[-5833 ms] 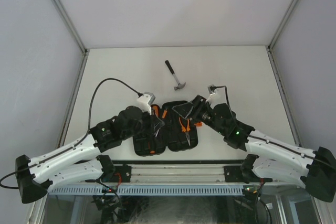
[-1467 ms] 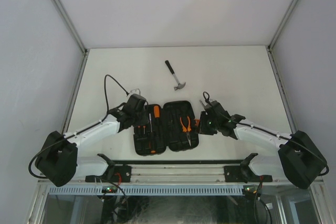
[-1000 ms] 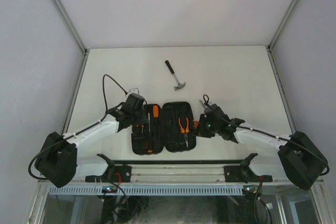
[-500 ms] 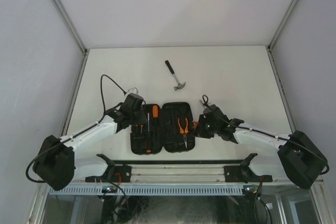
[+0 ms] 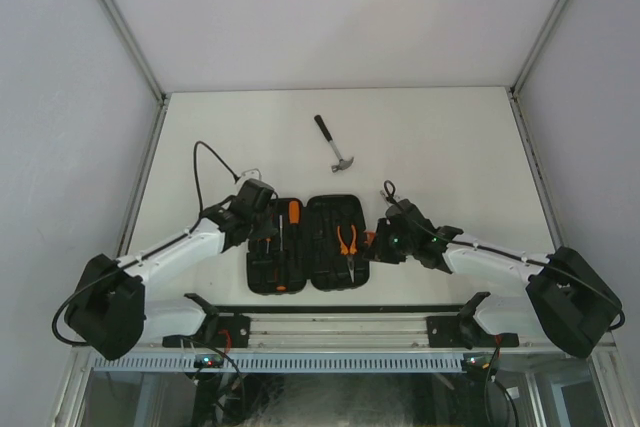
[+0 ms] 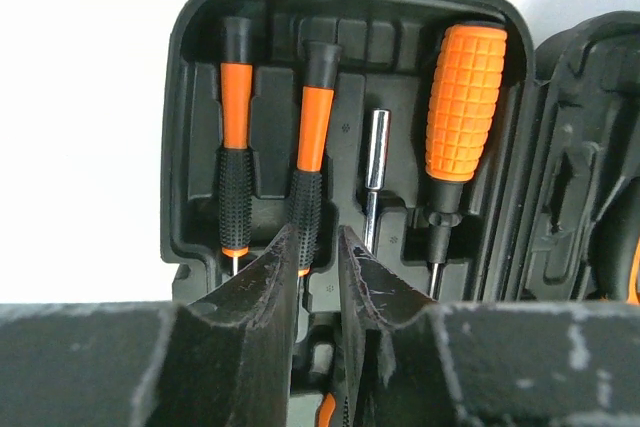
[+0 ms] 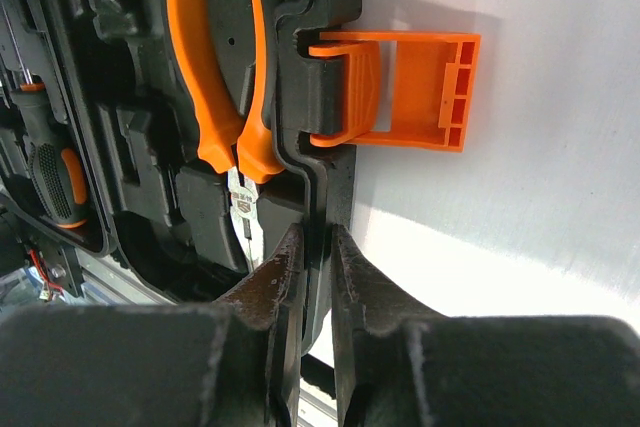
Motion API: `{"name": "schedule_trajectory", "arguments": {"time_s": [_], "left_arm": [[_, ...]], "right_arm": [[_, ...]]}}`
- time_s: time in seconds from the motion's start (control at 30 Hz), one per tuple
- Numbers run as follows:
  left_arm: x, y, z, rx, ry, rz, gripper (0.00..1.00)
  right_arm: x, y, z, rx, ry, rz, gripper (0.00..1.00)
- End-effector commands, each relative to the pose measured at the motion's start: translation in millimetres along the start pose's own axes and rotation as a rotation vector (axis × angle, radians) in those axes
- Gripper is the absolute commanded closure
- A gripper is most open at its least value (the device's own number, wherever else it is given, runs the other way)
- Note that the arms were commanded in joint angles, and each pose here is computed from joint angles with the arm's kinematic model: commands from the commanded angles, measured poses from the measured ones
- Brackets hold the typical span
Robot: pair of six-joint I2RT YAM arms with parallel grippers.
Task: Sort the tools into containers
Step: Place the screwdriver in the storage box.
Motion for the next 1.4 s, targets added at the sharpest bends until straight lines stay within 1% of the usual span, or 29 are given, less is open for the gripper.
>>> {"name": "schedule_trajectory", "arguments": {"time_s": [0.0,0.17,0.43,0.53,0.7,0.9,1.37], "left_arm": [[0.1,0.8,-7.0,0.004,0.005,-0.020,0.74],[-3.5,-1.4,-12.2,-0.001,0.026,-0.026,0.76],[-1.0,-2.6,-13.6,0.007,0.026,-0.028,0.80],[1.1,1.3,-10.4,0.029,0.019,-0.026,0.79],[5.7,4.5,-4.4,0.044,-0.003,-0.025,0.76],[9.7,3.2,-4.4,0.044,-0.010,-0.025,0.76],[4.9,5.4,-14.3,0.069,0.018,-0.040,0.81]], "right_arm": [[-2.8,9.5,-3.8,0.044,0.015,0.002,0.93],[-3.1,10.5,-4.6,0.049,0.016,0.002,0.94],[-3.4,9.0,-4.5,0.044,0.018,0.004,0.94],[-3.4,9.3,-4.6,0.045,0.018,0.005,0.94],[-3.7,9.1,-5.4,0.045,0.021,0.009,0.94],[-4.7,8.0,-6.5,0.042,0.026,0.008,0.94],[-5.3,7.4,-5.8,0.039,0.030,0.014,0.94]]}}
Point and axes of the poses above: each gripper's point midway between its finger pads, its own z axis back along the fingers, its own y axis along the line the jaws close on, x = y × z, the point moved 2 cm from there along z, back along the fingers, and after that the axes turned 4 degrees about -z, right-handed, at the moved point
